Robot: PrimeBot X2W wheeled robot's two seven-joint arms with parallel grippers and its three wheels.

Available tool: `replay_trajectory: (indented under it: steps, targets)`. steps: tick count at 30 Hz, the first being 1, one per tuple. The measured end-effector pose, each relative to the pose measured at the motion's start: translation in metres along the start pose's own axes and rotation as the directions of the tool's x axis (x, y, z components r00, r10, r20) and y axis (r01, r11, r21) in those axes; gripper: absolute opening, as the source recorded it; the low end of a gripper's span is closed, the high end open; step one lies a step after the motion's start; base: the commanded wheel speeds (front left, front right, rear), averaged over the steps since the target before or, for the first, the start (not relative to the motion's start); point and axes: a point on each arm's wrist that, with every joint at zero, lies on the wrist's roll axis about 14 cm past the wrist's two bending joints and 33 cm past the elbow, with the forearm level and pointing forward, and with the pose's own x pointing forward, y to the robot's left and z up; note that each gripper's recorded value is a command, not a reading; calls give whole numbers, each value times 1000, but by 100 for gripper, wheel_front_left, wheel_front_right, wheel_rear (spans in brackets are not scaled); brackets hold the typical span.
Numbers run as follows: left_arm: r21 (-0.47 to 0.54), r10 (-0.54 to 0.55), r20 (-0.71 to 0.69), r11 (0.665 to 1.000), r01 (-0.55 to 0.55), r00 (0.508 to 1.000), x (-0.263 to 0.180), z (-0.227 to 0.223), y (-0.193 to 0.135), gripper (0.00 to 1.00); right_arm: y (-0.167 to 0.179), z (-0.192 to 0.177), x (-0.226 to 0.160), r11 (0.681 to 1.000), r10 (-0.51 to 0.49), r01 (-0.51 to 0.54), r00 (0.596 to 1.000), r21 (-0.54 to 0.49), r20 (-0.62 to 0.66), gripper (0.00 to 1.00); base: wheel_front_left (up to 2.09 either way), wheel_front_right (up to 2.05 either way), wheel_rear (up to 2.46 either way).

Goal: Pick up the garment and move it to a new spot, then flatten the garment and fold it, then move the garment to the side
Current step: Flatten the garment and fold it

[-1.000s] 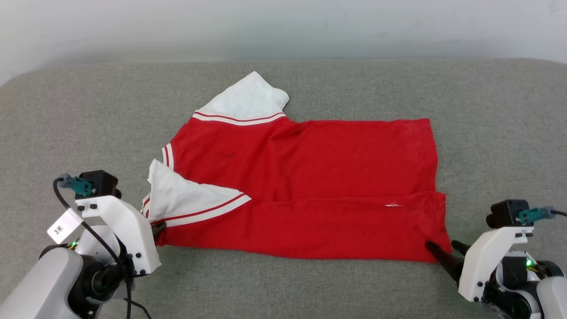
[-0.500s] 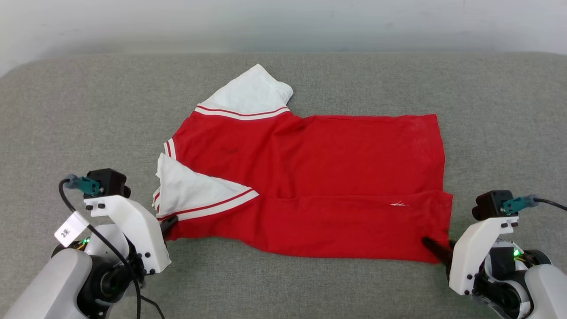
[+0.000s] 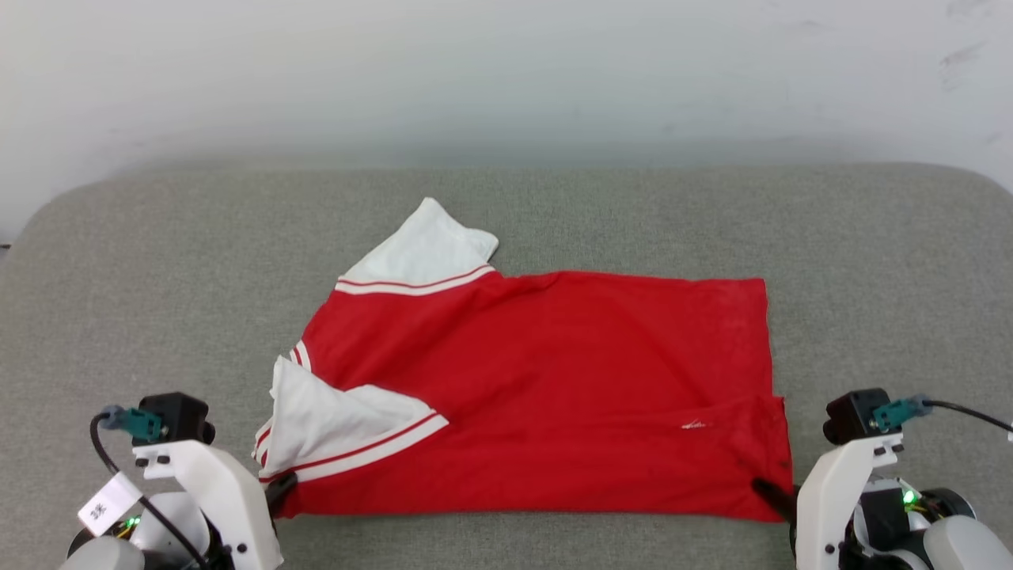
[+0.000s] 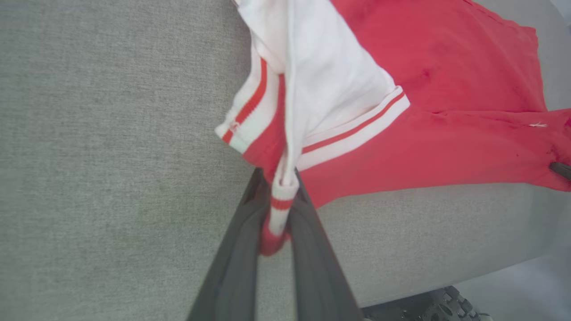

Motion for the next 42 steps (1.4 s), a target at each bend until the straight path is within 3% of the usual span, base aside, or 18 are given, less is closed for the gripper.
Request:
replay_trajectory:
  steps: [6, 19, 20, 21, 22, 23, 24, 31, 35, 38, 42]
  targets:
    - [-30, 43, 14, 999, -42, 999, -21, -12, 10, 0, 9, -15, -14, 1000, 20, -20, 1000, -6, -7, 0, 0, 0, 0]
    - [-152, 86, -137, 983, -107, 987, -27, -80, 29, 0, 17, -65, -21, 995, 32, -23, 995, 92, -91, 0, 0, 0, 0]
    - [-153, 85, -138, 982, -106, 987, -24, -80, 28, 0, 18, -64, -20, 994, 32, -23, 996, 103, -83, 7, 0, 0, 0]
    - [-156, 85, -140, 982, -106, 987, -22, -80, 29, 0, 18, -66, -19, 994, 33, -23, 996, 111, -88, 31, 0, 0, 0]
    - [-157, 89, -130, 982, -109, 987, -19, -78, 29, 15, 19, -67, -18, 992, 34, -23, 995, 120, -89, 75, 0, 0, 0]
    - [-156, 90, -127, 982, -110, 988, -15, -78, 29, 47, 21, -68, -17, 991, 39, -28, 995, 132, -89, 100, 0, 0, 0]
    - [-159, 82, -130, 982, -102, 988, -13, -78, 27, 100, 23, -69, -17, 990, 43, -31, 995, 136, -90, 100, 0, 0, 0]
    - [-115, 83, -66, 989, -90, 994, -7, -63, 26, 100, 23, -40, -23, 995, 18, -25, 997, 96, 72, 100, 0, 0, 0]
    - [-61, 89, 14, 994, -88, 996, -6, -42, 25, 100, 17, -12, -34, 999, -25, 15, 975, 48, 222, 100, 0, 0, 0]
    - [-14, 84, 93, 996, -83, 992, -5, -21, 19, 100, 16, 15, -43, 999, -46, 36, 931, 36, 362, 100, 0, 0, 0]
    - [42, 64, 173, 997, -72, 983, -4, 2, 9, 100, 8, 49, -60, 995, -94, 92, 844, 30, 527, 100, 0, 0, 0]
